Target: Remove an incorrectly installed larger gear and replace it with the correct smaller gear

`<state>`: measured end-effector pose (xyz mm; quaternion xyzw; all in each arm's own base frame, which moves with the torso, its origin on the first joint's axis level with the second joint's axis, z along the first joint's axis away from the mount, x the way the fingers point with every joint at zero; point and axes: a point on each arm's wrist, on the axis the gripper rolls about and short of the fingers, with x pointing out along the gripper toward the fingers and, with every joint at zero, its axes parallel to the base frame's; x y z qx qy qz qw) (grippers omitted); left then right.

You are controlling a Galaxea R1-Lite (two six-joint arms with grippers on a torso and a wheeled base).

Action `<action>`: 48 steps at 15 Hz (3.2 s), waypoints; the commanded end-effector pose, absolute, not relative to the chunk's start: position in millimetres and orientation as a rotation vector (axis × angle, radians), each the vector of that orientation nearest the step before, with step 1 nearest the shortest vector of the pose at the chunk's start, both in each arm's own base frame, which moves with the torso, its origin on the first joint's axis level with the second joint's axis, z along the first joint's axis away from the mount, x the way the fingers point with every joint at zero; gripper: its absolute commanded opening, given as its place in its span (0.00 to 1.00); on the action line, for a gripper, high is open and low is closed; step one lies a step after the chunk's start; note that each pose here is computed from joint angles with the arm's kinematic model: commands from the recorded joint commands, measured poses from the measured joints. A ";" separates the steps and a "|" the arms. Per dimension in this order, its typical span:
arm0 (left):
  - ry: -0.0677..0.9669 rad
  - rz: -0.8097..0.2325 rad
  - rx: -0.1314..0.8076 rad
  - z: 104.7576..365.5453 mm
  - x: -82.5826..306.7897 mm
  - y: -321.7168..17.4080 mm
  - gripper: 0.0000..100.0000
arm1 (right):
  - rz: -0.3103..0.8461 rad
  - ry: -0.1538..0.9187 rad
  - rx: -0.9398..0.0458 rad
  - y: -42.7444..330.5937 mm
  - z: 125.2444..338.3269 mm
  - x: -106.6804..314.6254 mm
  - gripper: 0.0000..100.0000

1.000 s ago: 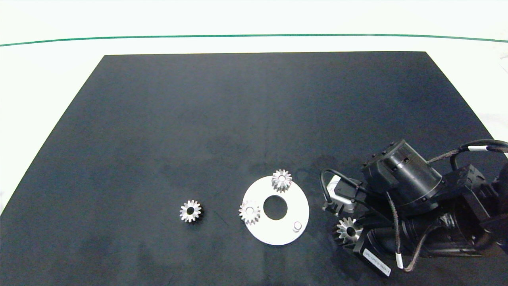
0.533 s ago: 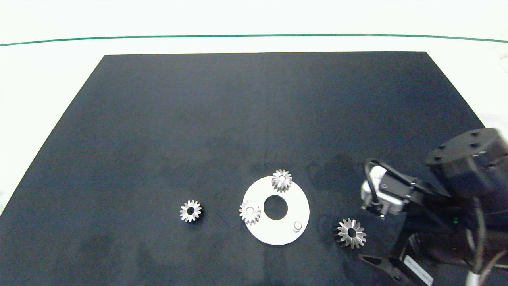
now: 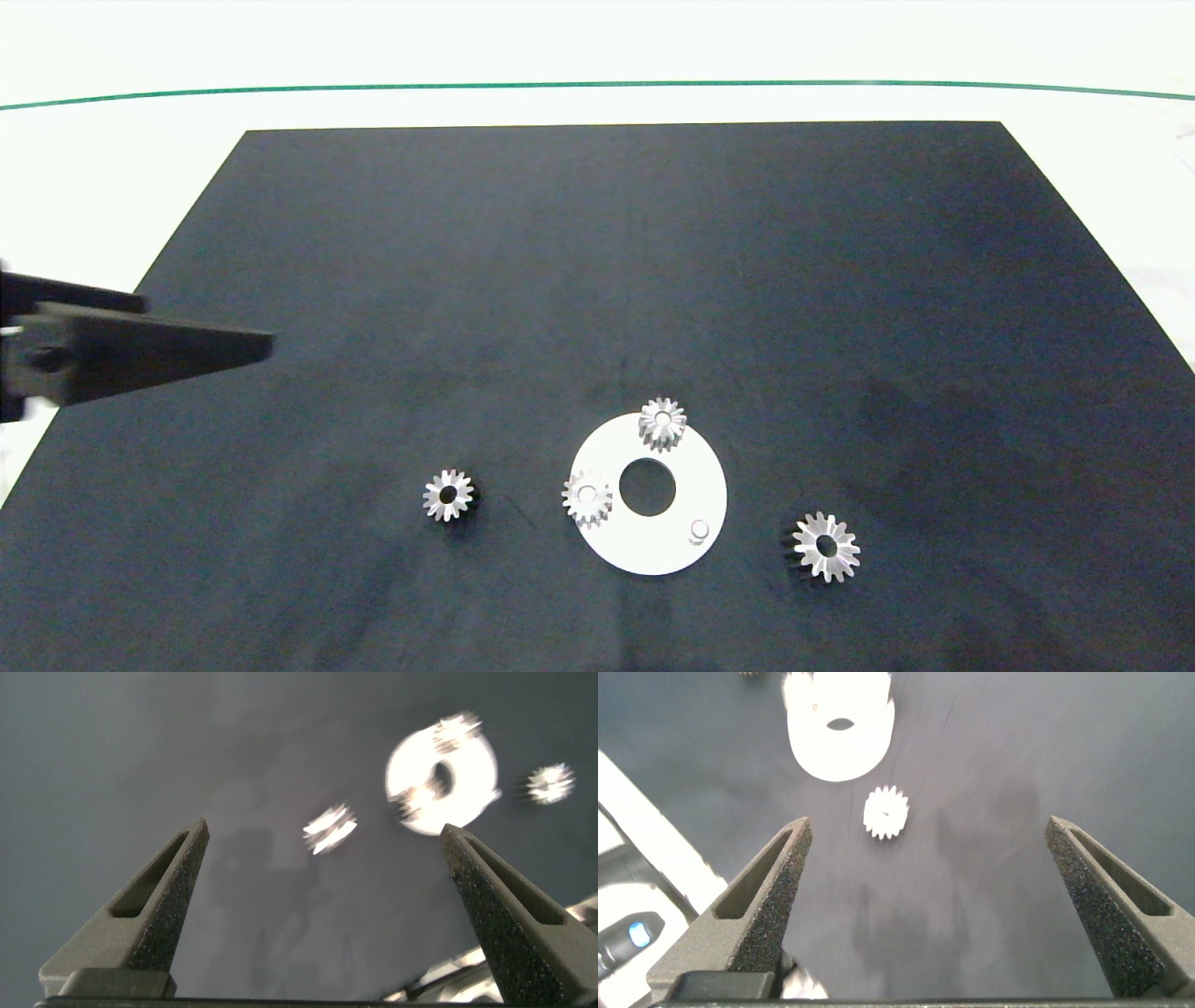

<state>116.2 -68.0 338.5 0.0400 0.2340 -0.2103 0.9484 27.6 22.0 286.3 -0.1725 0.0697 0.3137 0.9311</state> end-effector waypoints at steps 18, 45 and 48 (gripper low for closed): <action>0.675 -0.500 0.478 187.2 183.6 -147.6 1.00 | 0.636 -0.035 -0.274 -12.3 297.1 -8.4 1.00; 0.703 -0.446 0.552 167.7 212.0 -137.2 0.54 | 0.640 -0.032 -0.275 -11.7 296.6 -7.8 1.00; 0.695 -0.446 0.551 169.4 211.3 -136.7 0.48 | 0.640 -0.032 -0.275 -11.7 296.6 -7.8 1.00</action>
